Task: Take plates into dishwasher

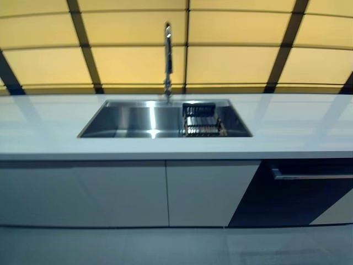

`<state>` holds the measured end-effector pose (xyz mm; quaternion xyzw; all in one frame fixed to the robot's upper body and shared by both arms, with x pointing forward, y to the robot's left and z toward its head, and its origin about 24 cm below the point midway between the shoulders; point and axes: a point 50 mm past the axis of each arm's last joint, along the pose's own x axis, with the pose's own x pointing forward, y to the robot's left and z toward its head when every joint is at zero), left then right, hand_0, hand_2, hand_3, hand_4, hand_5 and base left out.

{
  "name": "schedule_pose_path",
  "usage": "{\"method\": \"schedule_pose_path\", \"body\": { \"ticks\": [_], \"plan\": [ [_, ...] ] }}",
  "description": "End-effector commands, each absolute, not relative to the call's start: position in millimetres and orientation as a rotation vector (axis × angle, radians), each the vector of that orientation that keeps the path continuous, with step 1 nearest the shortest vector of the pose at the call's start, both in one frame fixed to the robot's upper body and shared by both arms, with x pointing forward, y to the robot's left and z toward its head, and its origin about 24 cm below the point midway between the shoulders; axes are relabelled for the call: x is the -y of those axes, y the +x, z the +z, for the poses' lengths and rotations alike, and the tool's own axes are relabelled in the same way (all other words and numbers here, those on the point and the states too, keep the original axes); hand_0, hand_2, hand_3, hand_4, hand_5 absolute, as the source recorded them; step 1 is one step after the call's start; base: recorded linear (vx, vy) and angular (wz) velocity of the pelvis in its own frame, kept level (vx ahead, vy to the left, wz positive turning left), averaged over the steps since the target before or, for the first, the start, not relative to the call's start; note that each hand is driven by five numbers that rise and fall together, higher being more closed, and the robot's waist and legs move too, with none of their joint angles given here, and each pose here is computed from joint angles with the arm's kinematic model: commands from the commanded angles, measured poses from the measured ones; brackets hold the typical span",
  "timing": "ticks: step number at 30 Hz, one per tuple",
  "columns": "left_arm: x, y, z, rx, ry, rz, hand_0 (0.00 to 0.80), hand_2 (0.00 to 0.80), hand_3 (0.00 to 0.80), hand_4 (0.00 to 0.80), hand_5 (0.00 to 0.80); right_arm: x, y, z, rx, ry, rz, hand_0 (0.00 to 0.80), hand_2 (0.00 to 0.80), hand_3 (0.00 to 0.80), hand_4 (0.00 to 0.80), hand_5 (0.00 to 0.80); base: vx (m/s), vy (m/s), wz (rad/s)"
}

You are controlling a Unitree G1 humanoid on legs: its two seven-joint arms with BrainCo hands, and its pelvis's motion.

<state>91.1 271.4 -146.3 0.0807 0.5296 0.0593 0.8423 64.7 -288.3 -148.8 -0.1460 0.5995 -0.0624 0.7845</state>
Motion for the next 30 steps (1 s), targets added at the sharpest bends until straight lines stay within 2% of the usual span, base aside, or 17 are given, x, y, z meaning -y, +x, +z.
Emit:
{"method": "schedule_pose_path", "body": {
  "ticks": [1, 9, 20, 30],
  "plan": [
    [-283, 104, -139, -1.08, 0.22, 0.105, 0.0, 0.0, 0.0, 0.0, 0.0, 299, 94, -138, -1.183, -0.369, -0.159, 0.0, 0.0, 0.0, 0.0, 0.0, -0.065, 0.162, -0.02],
    [-301, 110, -129, -1.053, 0.22, 0.164, 0.0, 0.0, 0.0, 0.0, 0.0, 287, 107, -139, -1.155, -0.352, -0.112, 0.0, 0.0, 0.0, 0.0, 0.0, -0.104, 0.028, -0.14],
    [-280, 114, -137, -1.059, 0.198, 0.111, 0.0, 0.0, 0.0, 0.0, 0.0, 292, 105, -138, -1.161, -0.341, -0.151, 0.0, 0.0, 0.0, 0.0, 0.0, 0.005, -0.058, 0.05],
    [-282, 111, -137, -1.056, 0.219, 0.119, 0.0, 0.0, 0.0, 0.0, 0.0, 290, 96, -141, -1.178, -0.332, -0.148, 0.0, 0.0, 0.0, 0.0, 0.0, 0.016, 0.001, -0.01]
  ]
}}
